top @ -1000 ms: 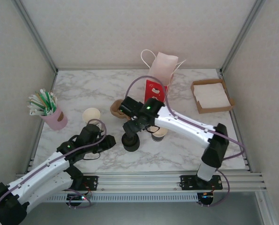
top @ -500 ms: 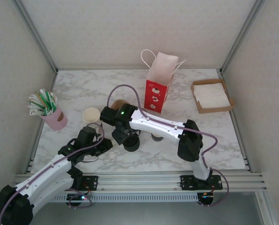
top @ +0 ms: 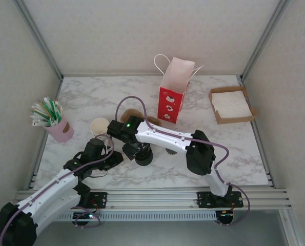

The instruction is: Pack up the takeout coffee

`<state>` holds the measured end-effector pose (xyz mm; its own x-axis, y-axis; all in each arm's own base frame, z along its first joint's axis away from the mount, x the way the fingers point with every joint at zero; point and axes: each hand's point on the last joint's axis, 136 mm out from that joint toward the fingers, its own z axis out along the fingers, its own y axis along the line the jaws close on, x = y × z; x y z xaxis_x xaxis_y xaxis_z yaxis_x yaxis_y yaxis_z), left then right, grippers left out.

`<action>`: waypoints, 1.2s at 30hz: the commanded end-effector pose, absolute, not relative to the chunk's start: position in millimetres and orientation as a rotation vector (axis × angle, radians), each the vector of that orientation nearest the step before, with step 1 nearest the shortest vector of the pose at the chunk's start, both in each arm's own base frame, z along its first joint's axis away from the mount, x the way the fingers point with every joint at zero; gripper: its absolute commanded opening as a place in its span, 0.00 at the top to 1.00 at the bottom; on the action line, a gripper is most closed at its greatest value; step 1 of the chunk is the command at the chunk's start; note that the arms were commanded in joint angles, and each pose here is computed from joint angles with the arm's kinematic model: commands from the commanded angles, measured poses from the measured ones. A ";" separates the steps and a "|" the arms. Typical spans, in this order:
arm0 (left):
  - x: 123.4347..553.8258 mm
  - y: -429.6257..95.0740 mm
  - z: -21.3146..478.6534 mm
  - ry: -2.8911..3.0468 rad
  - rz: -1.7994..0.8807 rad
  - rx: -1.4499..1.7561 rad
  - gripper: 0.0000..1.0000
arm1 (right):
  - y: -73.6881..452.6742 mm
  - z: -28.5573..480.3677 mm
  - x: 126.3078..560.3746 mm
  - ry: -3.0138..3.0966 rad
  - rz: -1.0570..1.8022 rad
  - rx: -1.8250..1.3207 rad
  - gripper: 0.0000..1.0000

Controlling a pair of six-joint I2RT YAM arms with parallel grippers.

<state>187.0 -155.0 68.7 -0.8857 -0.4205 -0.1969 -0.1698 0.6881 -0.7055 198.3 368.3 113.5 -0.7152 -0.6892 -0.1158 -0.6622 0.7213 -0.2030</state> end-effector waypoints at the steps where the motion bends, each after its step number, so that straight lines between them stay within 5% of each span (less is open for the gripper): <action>1: 187.3 -155.1 68.3 2.552 -1.029 -0.445 0.85 | 371.8 105.8 194.1 2.759 -0.237 -1.099 0.12; 13: 187.2 -155.1 68.1 2.555 -1.026 -0.441 0.86 | 374.3 91.1 192.6 2.782 -0.251 -1.107 0.13; 36: 187.5 -155.2 68.5 2.558 -1.021 -0.437 0.87 | 375.7 109.4 192.3 2.769 -0.183 -1.067 0.28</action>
